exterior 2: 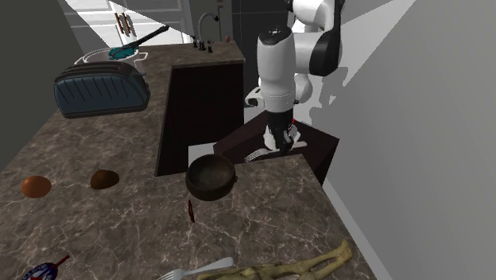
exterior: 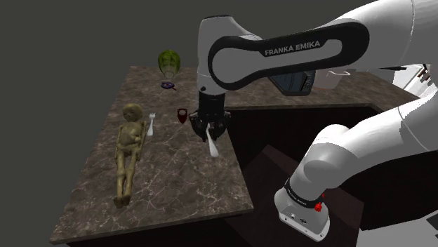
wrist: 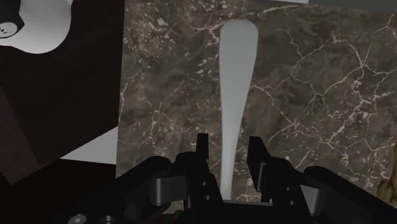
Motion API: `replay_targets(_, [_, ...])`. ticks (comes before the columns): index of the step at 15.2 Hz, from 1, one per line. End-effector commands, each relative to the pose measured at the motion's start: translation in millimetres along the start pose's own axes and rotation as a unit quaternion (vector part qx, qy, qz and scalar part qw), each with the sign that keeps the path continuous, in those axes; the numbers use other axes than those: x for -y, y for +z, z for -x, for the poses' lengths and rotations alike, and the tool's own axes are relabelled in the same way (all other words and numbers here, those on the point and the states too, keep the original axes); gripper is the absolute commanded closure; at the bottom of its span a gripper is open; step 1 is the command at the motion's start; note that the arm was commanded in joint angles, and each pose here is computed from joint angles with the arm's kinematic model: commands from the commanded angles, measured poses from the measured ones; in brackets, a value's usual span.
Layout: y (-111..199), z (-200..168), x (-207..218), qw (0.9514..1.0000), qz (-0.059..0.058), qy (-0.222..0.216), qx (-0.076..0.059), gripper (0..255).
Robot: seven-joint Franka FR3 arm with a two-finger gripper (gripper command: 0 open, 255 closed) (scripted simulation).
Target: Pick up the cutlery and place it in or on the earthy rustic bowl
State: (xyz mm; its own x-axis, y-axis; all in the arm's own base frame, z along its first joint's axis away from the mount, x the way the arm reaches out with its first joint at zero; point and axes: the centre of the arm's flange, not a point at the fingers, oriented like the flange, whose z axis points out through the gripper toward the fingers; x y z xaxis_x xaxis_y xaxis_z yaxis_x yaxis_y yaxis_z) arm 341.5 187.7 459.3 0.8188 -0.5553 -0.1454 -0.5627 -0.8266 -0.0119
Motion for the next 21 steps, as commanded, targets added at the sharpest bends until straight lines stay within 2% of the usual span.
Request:
replay_targets(1, [-2, -24, -7, 1.0, 0.0, 0.0, 0.0, 255])
replay_targets(16, [-19, -215, -54, 1.0, 0.0, 0.0, 0.0, 255])
replay_targets(21, [7, -219, -54, 1.0, 0.0, 0.0, 0.0, 255])
